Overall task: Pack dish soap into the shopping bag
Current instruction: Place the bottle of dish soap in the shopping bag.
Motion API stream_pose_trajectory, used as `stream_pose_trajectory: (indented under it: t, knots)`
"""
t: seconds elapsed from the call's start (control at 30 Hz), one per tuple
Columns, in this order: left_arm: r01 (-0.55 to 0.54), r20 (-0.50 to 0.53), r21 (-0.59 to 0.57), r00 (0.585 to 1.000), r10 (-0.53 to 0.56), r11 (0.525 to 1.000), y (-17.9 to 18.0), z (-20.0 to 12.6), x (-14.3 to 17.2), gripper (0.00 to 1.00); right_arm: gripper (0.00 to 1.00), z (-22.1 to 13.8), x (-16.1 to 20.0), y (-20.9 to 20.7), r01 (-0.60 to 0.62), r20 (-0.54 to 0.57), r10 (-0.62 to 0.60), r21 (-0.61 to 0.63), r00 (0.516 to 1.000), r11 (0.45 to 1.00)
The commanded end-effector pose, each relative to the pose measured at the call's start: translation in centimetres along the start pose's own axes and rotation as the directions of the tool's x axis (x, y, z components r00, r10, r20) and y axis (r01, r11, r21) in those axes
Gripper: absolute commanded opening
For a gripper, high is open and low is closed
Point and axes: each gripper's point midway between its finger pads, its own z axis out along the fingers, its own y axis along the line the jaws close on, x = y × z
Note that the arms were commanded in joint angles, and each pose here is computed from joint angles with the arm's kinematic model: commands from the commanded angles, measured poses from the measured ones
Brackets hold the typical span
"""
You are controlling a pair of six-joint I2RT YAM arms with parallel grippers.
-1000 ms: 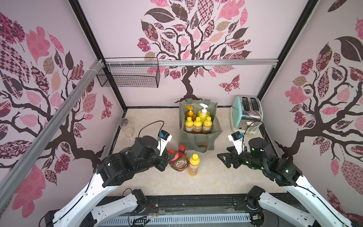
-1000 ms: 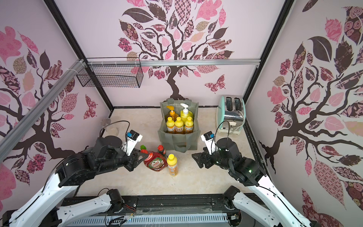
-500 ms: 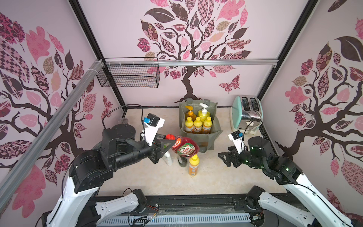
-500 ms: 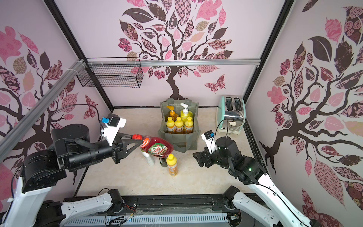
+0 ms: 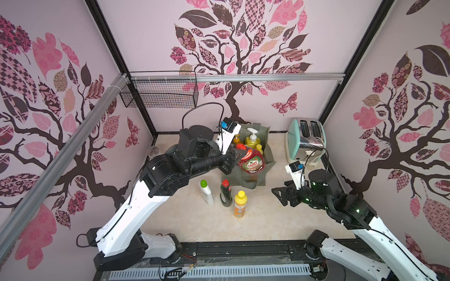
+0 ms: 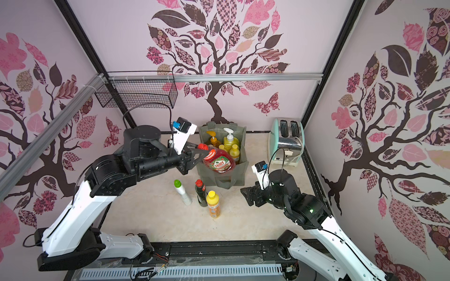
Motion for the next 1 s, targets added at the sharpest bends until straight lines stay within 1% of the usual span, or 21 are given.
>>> stream_pose_trajectory:
  t: [0.0, 0.13, 0.23, 0.3, 0.37, 0.5, 0.63, 0.7, 0.73, 0.8, 0.83, 0.9, 0.93, 0.97]
  knots:
    - [-0.086, 0.268, -0.059, 0.958, 0.099, 0.995, 0.3, -2.0, -7.6, 0.00, 0.77, -1.7, -1.2, -0.8, -0.036, 0.071, 0.033, 0.046, 0.997, 0.998]
    - [-0.196, 0.226, -0.051, 0.953, 0.202, 0.979, -0.3, 0.7, -7.5, 0.00, 0.76, -2.4, -1.8, -1.1, -0.041, 0.093, 0.034, 0.071, 0.995, 0.997]
    - [-0.263, 0.169, -0.050, 0.948, 0.268, 0.963, -0.3, 2.2, -6.5, 0.00, 0.81, -2.7, -2.7, -2.0, -0.051, 0.126, 0.035, 0.128, 0.991, 0.990]
    - [-0.299, 0.122, -0.063, 0.945, 0.304, 0.952, 0.2, 3.1, -5.4, 0.00, 0.83, -2.5, -3.8, -2.0, -0.050, 0.147, 0.029, 0.143, 0.989, 0.988]
    - [-0.312, 0.087, -0.053, 0.945, 0.315, 0.949, 0.8, 4.1, -4.5, 0.00, 0.84, -2.2, -5.5, -1.6, -0.047, 0.174, 0.022, 0.139, 0.984, 0.989]
    - [-0.305, 0.071, -0.004, 0.950, 0.305, 0.952, 1.6, 6.1, -3.3, 0.00, 0.86, -1.8, -8.8, -0.9, -0.040, 0.243, 0.008, 0.130, 0.970, 0.991]
    - [-0.315, 0.037, 0.006, 0.948, 0.315, 0.949, 2.6, 8.1, -2.5, 0.00, 0.89, -1.2, -10.5, -0.9, -0.061, 0.283, 0.028, 0.109, 0.959, 0.992]
    - [-0.320, 0.021, 0.021, 0.947, 0.319, 0.947, 2.8, 8.9, -2.2, 0.00, 0.93, -0.6, -10.9, -2.0, -0.104, 0.283, 0.077, 0.082, 0.956, 0.991]
    - [-0.322, 0.012, 0.032, 0.947, 0.322, 0.946, 2.7, 9.4, -2.0, 0.00, 0.95, -0.4, -11.0, -2.9, -0.141, 0.286, 0.121, 0.052, 0.951, 0.989]
    - [-0.324, -0.011, 0.046, 0.946, 0.324, 0.945, 2.8, 10.5, -1.3, 0.00, 0.95, -0.1, -11.5, -4.7, -0.227, 0.291, 0.234, -0.057, 0.928, 0.972]
    - [-0.321, -0.021, 0.056, 0.946, 0.323, 0.945, 2.7, 11.1, -0.9, 0.00, 0.95, -0.1, -11.7, -5.9, -0.278, 0.295, 0.302, -0.122, 0.907, 0.953]
    - [-0.306, -0.036, 0.077, 0.950, 0.310, 0.949, 2.6, 12.2, -0.1, 0.00, 0.87, 0.1, -11.8, -8.0, -0.360, 0.291, 0.416, -0.229, 0.862, 0.905]
    - [-0.301, -0.043, 0.090, 0.951, 0.305, 0.949, 2.5, 12.8, 0.3, 0.00, 0.84, 0.4, -12.0, -8.4, -0.381, 0.287, 0.452, -0.271, 0.845, 0.884]
    - [-0.292, -0.044, 0.098, 0.954, 0.298, 0.951, 2.4, 13.3, 0.6, 0.00, 0.82, 0.8, -12.0, -8.5, -0.388, 0.281, 0.467, -0.294, 0.838, 0.873]
